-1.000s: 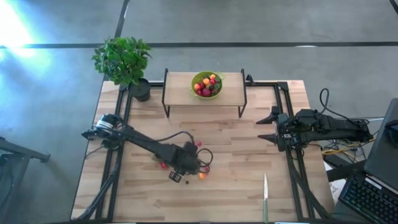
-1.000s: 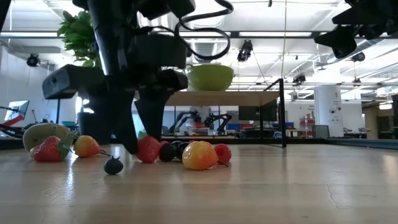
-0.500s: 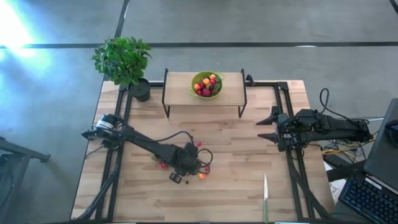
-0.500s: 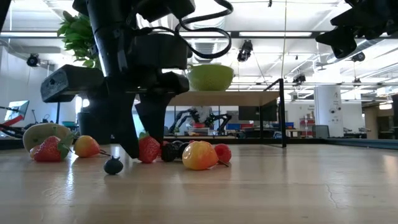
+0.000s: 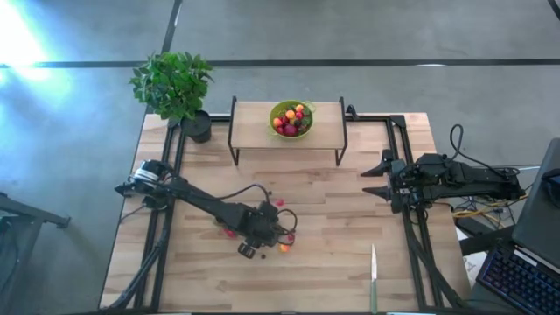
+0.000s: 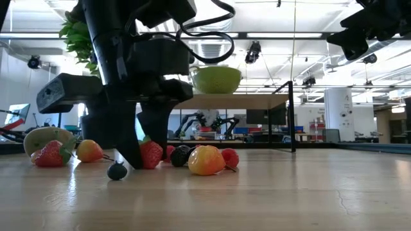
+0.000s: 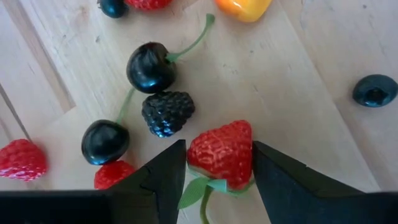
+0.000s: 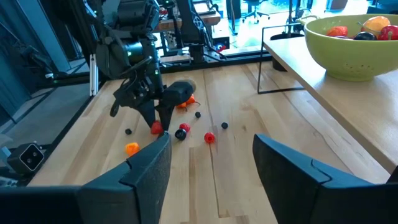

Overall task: Pick & Place Fruit
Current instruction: Put the red strawberry into the green strainer bowl on the shelf

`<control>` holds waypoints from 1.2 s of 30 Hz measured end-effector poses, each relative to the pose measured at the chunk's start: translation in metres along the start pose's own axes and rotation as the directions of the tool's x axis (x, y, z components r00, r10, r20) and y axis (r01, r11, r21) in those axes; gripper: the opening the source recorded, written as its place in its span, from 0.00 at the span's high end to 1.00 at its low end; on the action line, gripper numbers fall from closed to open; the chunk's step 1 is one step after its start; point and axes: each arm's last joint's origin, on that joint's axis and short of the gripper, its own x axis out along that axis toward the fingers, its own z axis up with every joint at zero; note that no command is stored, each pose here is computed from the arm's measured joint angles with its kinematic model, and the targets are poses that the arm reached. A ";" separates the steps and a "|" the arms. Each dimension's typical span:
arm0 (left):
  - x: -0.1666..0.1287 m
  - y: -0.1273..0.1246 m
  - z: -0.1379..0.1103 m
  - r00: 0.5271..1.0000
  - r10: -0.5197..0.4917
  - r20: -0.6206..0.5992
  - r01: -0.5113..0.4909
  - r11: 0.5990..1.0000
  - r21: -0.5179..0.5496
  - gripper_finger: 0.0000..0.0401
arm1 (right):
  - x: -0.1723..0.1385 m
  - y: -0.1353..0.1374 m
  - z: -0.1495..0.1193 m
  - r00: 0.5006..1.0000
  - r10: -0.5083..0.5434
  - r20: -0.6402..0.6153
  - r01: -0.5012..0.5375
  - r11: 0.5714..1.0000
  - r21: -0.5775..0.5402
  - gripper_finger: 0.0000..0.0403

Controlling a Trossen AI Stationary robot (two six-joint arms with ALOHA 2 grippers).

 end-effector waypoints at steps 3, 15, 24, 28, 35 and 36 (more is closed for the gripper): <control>0.000 0.000 0.000 1.000 -0.001 0.006 0.001 1.000 0.000 0.57 | 0.000 0.000 0.000 1.000 0.000 0.000 0.000 1.000 0.000 0.44; 0.000 0.000 0.002 1.000 -0.022 0.020 0.022 1.000 0.000 0.60 | 0.000 0.000 0.000 1.000 0.000 0.000 0.000 1.000 0.000 0.34; -0.001 0.000 0.002 0.999 -0.022 0.024 0.022 1.000 -0.001 0.63 | 0.000 0.000 0.000 1.000 0.000 0.000 0.000 1.000 0.000 0.27; -0.007 0.002 0.006 1.000 -0.022 0.006 0.022 1.000 -0.007 0.62 | 0.000 0.000 0.000 1.000 0.000 0.000 0.000 1.000 0.000 0.23; -0.045 0.018 0.032 0.994 0.058 0.092 -0.058 0.998 -0.006 0.63 | 0.000 0.000 0.000 1.000 0.000 0.000 0.000 1.000 0.000 0.18; -0.050 0.022 0.035 0.992 0.068 0.104 -0.069 0.998 0.005 0.63 | 0.000 0.000 0.000 1.000 0.000 -0.001 0.000 1.000 0.000 0.18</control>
